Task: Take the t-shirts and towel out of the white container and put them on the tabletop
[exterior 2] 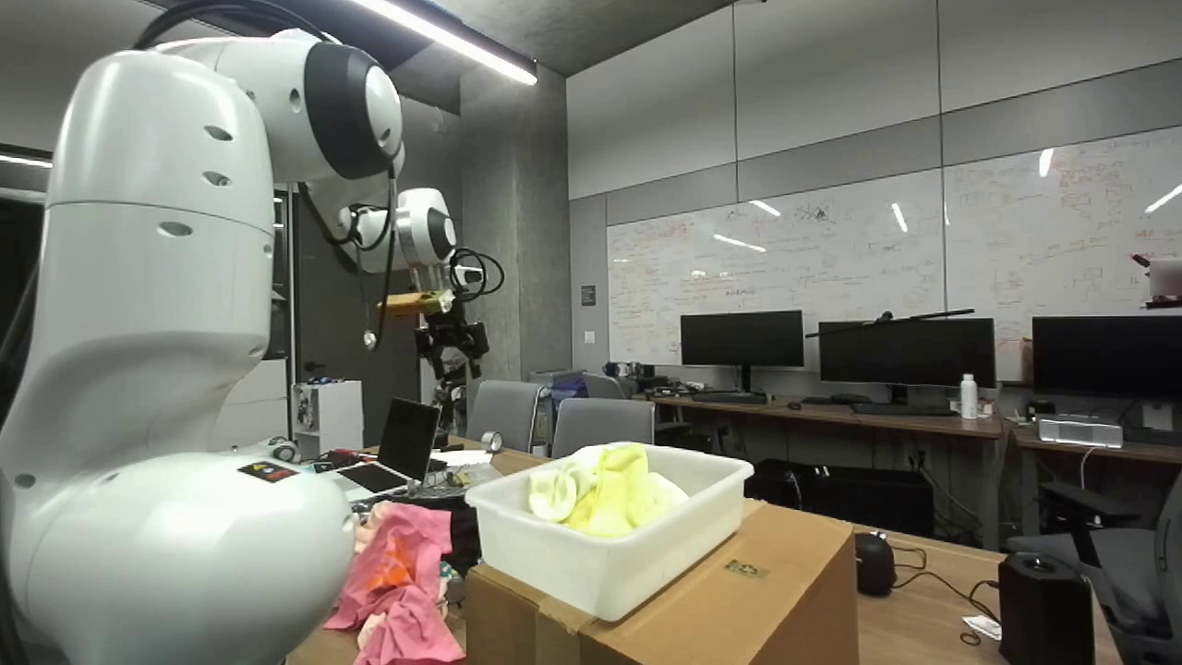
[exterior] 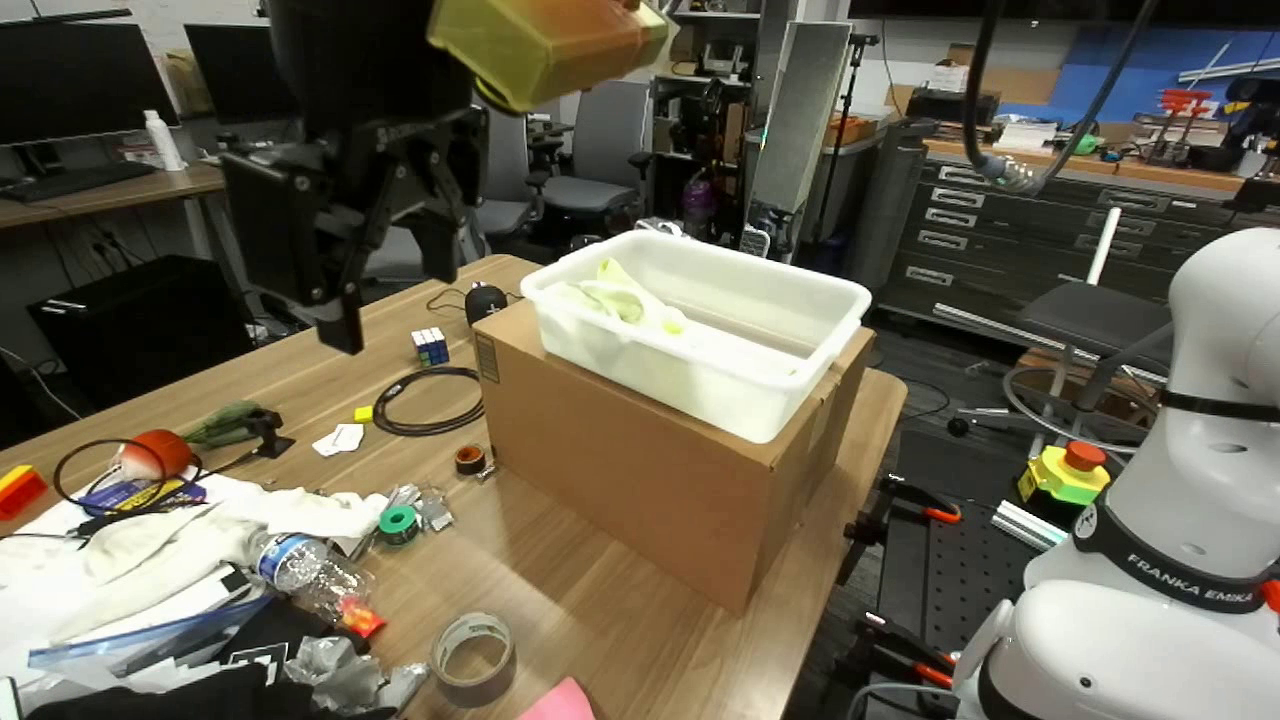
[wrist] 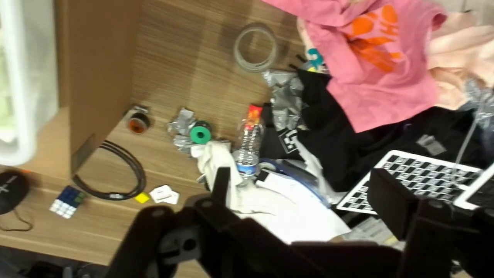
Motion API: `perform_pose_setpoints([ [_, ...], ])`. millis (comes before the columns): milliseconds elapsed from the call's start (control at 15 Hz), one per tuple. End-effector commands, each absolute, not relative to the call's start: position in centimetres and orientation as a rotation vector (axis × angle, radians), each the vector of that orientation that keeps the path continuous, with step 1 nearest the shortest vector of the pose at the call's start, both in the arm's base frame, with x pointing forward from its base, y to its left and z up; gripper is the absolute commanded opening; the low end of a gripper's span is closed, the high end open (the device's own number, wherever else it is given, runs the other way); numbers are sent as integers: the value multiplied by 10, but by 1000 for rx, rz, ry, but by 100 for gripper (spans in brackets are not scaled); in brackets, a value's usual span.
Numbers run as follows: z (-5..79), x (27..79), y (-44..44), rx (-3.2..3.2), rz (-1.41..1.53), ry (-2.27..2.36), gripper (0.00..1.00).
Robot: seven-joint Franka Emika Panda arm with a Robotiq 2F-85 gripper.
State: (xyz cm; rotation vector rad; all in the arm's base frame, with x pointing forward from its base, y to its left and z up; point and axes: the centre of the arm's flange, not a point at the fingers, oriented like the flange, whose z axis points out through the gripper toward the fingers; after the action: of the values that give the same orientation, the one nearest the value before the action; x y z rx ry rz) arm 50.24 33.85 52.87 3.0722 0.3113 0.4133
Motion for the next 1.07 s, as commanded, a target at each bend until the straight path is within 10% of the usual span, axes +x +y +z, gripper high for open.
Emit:
perform_pose_setpoints([
  [0,519,503,283,2938,456,88,100],
  [1000,471,495,87,2944,142,-516,100],
])
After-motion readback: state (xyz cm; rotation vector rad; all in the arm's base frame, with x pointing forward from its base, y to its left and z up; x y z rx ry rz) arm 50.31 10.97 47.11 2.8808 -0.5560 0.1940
